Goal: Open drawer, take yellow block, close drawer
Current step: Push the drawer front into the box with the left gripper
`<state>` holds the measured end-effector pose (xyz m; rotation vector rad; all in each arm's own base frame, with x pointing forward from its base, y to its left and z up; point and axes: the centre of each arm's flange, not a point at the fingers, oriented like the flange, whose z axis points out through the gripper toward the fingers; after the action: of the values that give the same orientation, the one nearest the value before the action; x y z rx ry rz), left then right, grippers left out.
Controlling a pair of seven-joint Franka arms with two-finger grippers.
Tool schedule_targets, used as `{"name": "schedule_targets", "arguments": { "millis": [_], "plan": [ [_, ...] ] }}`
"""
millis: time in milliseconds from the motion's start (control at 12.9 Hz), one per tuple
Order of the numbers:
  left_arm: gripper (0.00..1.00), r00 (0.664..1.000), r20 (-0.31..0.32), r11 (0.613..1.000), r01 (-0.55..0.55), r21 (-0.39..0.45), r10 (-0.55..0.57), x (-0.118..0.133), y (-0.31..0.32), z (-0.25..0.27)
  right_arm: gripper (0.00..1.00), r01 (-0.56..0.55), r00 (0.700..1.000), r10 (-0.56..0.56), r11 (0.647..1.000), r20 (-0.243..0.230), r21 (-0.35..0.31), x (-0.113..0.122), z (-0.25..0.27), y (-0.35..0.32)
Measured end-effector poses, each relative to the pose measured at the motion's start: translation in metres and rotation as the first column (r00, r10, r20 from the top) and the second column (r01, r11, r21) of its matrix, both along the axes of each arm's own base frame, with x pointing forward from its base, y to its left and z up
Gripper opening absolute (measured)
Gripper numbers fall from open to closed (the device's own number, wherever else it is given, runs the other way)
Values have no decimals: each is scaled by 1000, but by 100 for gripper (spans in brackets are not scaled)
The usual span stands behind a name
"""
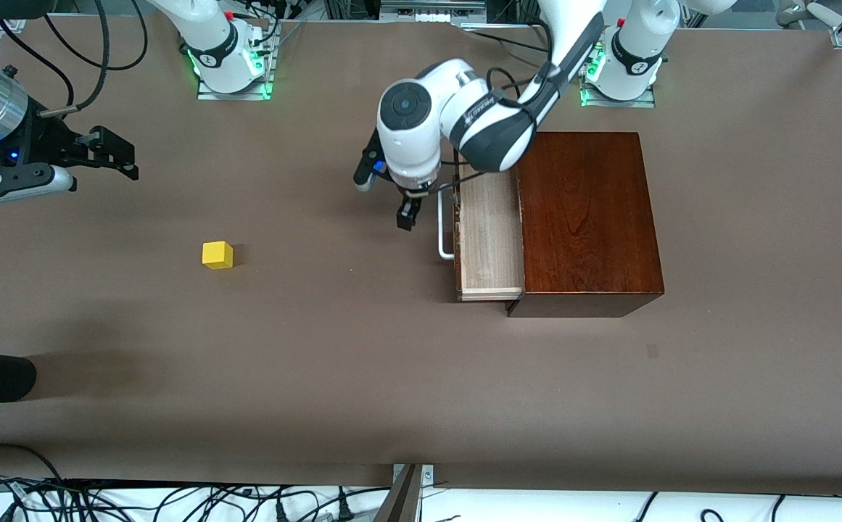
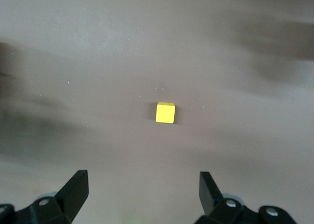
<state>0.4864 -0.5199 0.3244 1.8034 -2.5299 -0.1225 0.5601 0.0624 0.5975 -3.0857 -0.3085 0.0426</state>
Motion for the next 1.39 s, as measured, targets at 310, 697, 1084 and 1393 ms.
{"name": "schedule_targets", "arguments": {
  "millis": [310, 697, 1084, 1393],
  "plan": [
    [100, 999, -26, 998, -38, 53, 39, 18, 26, -15, 100, -25, 1000, 25, 1000, 14, -14, 2, 0, -1],
    [100, 996, -71, 994, -53, 96, 60, 29, 47, -9, 100, -32, 999, 33, 999, 34, -34, 3, 2, -1],
    [100, 992, -90, 970, -60, 235, 83, 38, 81, -6, 100, -31, 998, 34, 998, 51, -53, 4, 11, -3],
    [100, 988, -83, 956, -102, 274, 129, 54, 111, 6, 100, -31, 998, 34, 998, 52, -52, 4, 11, -3]
  ]
}}
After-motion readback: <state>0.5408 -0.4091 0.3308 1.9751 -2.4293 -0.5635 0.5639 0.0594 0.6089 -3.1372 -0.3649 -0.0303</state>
